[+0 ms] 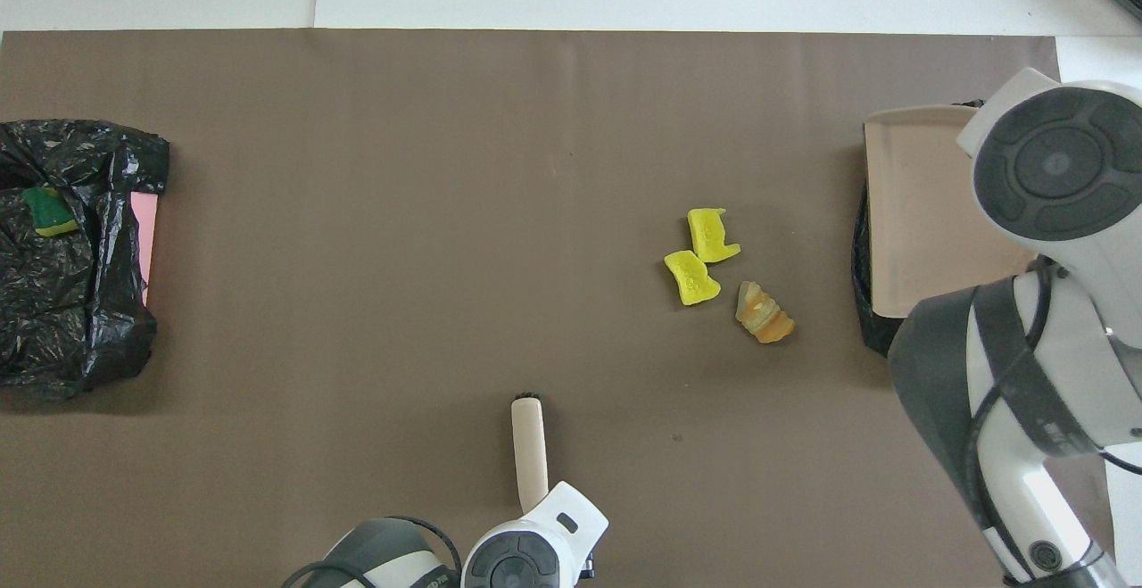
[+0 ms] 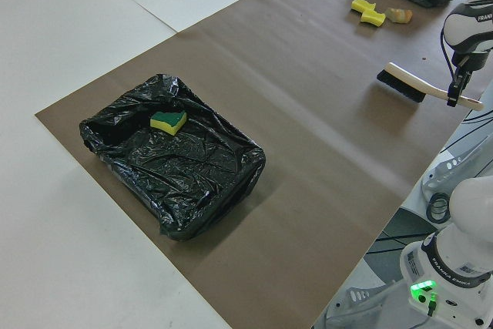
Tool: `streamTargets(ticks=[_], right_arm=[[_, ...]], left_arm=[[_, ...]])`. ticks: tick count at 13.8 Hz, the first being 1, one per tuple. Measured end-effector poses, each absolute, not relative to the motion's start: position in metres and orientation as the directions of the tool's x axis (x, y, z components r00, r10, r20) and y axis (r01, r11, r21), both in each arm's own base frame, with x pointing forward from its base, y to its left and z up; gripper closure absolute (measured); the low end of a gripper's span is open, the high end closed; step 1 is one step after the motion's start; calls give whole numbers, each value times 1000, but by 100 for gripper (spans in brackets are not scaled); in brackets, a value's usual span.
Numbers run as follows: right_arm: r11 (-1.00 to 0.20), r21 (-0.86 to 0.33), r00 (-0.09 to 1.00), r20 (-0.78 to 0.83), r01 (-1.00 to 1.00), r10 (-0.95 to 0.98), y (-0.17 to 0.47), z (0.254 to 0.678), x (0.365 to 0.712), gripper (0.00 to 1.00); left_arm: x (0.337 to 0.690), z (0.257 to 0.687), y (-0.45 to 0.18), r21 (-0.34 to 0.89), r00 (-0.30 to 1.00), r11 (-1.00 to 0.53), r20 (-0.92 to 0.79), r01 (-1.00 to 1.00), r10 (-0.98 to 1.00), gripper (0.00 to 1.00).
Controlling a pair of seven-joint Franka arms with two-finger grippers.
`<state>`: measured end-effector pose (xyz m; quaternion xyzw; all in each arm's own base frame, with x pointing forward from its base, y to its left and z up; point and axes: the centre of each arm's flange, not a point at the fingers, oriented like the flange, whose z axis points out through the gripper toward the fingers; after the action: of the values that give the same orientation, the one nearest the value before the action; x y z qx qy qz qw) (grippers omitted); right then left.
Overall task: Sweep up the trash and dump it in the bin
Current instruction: 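Bring the dustpan back to the table center with the right gripper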
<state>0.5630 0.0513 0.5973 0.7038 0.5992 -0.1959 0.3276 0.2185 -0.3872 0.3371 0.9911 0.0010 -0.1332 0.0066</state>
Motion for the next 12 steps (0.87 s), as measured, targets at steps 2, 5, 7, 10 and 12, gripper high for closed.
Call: streamTargets(ticks=[2, 5, 7, 10, 12], right_arm=[[-237, 286, 362, -552, 928, 752, 59, 587, 561, 68], [-496, 330, 595, -387, 803, 705, 105, 554, 562, 68], [-675, 298, 738, -288, 675, 611, 160, 519, 559, 68], [-904, 185, 918, -170, 386, 358, 236, 483, 563, 68], [-975, 140, 981, -109, 175, 160, 278, 467, 574, 68]], left_arm=[[219, 337, -387, 13, 965, -1000, -264, 5, 1, 60], [231, 343, -385, 24, 966, -999, -258, 27, 20, 25], [253, 358, -382, 41, 968, -999, -251, 28, 17, 1], [310, 395, -365, 25, 981, -1000, -192, -8, -13, 0], [356, 419, -336, 45, 987, -998, -156, -40, -46, 0]])
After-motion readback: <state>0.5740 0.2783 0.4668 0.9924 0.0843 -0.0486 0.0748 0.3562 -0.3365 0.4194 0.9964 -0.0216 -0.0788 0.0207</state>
